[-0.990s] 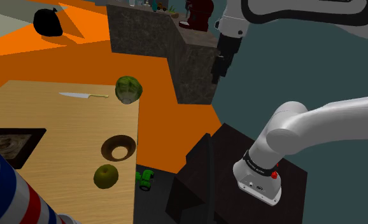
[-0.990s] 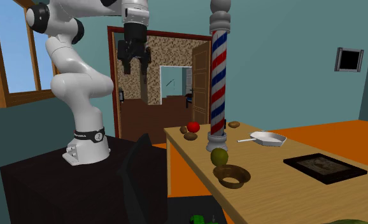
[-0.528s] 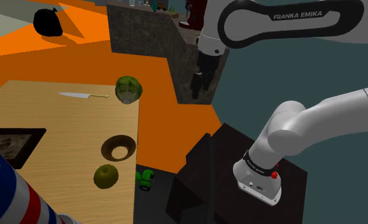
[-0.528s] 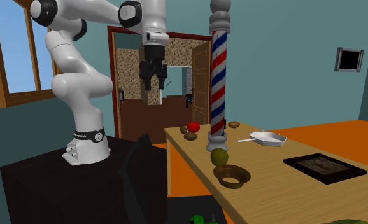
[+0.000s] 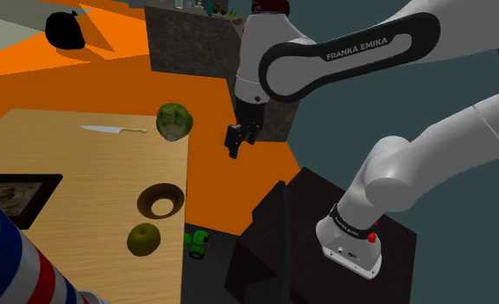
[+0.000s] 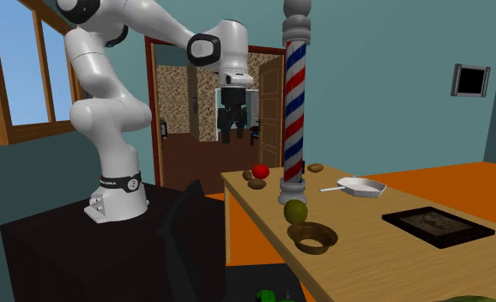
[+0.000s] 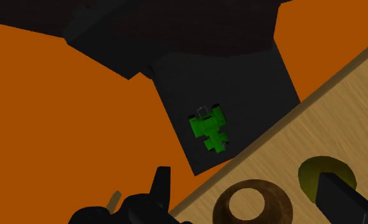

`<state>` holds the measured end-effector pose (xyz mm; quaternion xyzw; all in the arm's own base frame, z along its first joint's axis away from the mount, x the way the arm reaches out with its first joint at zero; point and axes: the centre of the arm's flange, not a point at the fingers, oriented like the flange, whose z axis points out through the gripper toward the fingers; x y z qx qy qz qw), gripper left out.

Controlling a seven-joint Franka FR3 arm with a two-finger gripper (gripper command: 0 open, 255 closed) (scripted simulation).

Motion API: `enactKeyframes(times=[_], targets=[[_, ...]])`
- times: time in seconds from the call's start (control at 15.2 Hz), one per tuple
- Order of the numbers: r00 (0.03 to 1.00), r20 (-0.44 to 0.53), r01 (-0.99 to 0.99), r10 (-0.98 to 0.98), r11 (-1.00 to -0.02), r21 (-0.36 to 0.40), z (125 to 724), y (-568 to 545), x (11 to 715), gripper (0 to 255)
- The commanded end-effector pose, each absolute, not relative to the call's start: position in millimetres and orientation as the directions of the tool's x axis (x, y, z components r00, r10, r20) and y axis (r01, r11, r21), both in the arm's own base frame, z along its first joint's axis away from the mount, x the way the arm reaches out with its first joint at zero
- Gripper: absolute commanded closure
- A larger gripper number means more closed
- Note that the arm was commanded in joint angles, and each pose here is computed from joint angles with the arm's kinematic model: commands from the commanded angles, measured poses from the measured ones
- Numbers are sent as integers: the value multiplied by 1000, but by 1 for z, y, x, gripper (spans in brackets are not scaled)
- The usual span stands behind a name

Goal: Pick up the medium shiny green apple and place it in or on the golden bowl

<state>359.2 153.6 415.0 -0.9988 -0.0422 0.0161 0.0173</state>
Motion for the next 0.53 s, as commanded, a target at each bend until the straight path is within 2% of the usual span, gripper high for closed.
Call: enactKeyframes(times=[0.0, 0.46], targets=[[996, -25, 80, 81, -996, -40, 399, 171, 367, 0], [997, -13, 69, 70, -996, -48, 344, 237, 397, 0]])
